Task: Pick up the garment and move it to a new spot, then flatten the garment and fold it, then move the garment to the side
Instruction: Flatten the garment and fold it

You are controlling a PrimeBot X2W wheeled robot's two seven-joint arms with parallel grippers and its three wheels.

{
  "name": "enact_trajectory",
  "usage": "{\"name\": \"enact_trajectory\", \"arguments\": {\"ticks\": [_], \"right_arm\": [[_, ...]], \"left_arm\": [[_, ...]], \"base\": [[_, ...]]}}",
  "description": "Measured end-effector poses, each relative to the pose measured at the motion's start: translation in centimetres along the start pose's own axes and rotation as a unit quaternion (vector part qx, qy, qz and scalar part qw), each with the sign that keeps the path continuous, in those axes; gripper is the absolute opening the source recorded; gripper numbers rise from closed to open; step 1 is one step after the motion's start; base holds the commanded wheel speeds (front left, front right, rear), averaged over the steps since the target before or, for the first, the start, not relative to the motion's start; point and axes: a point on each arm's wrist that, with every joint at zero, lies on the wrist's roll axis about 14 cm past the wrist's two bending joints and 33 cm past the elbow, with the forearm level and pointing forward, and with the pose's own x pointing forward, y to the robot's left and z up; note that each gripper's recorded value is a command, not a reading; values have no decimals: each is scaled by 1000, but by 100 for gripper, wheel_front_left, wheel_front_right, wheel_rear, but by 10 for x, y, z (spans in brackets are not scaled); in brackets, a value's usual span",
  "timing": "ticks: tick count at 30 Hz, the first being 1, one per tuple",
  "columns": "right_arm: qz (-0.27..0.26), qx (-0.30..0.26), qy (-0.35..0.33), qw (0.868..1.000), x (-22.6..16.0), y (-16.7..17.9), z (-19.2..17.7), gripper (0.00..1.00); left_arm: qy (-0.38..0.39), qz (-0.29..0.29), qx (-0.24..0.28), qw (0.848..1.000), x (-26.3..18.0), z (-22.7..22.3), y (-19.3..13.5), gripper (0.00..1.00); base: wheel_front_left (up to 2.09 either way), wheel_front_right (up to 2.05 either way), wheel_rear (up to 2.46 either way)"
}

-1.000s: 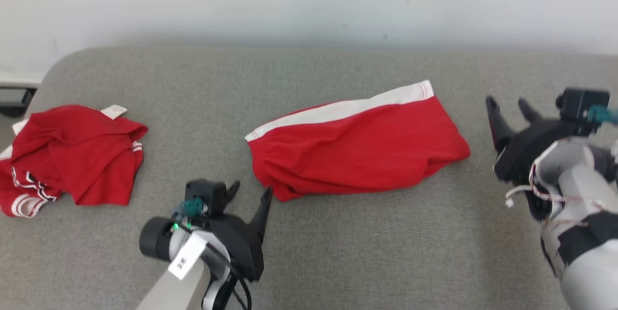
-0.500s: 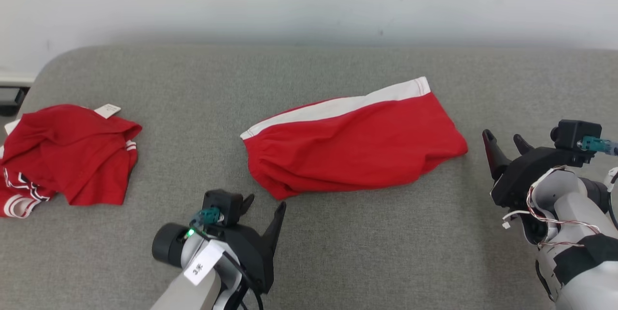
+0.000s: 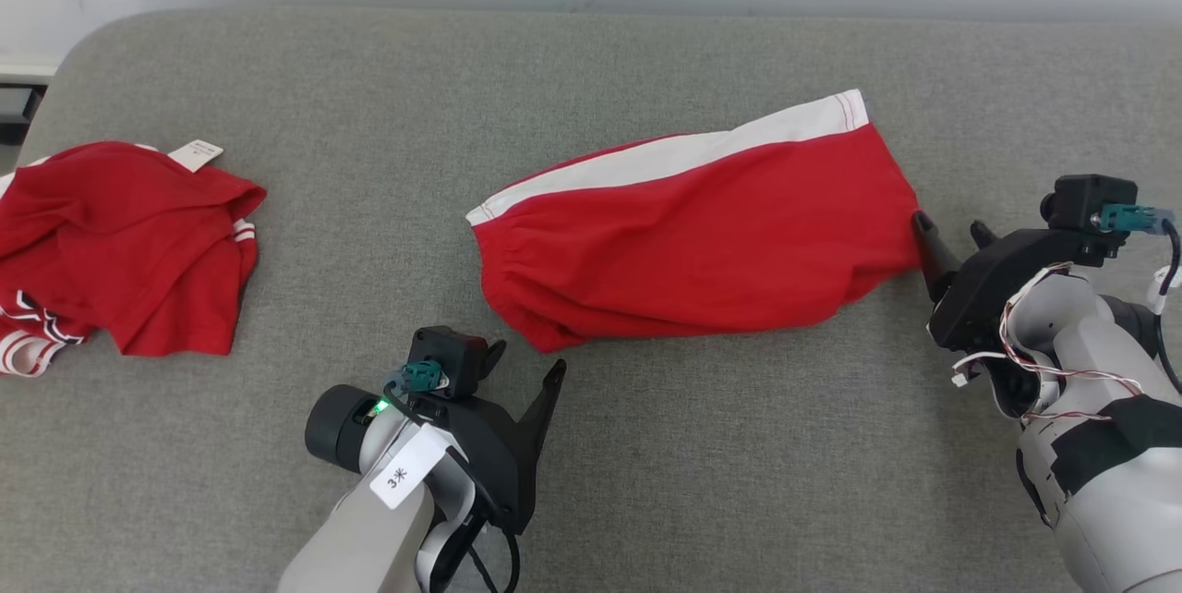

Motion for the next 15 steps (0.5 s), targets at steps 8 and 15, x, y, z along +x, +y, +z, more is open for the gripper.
{"name": "enact_trajectory", "arguments": {"ticks": [8,15], "right_arm": [[-9,5,36,999,7,-4,-19,100],[-15,6,62,998,14,-3,-23,89]], "left_arm": [[12,-7,-4,1000,3,-7,-1,100],[14,-5,-2,1000,6,-7,2,100]], "base": [[0,0,0],[0,0,0]]}}
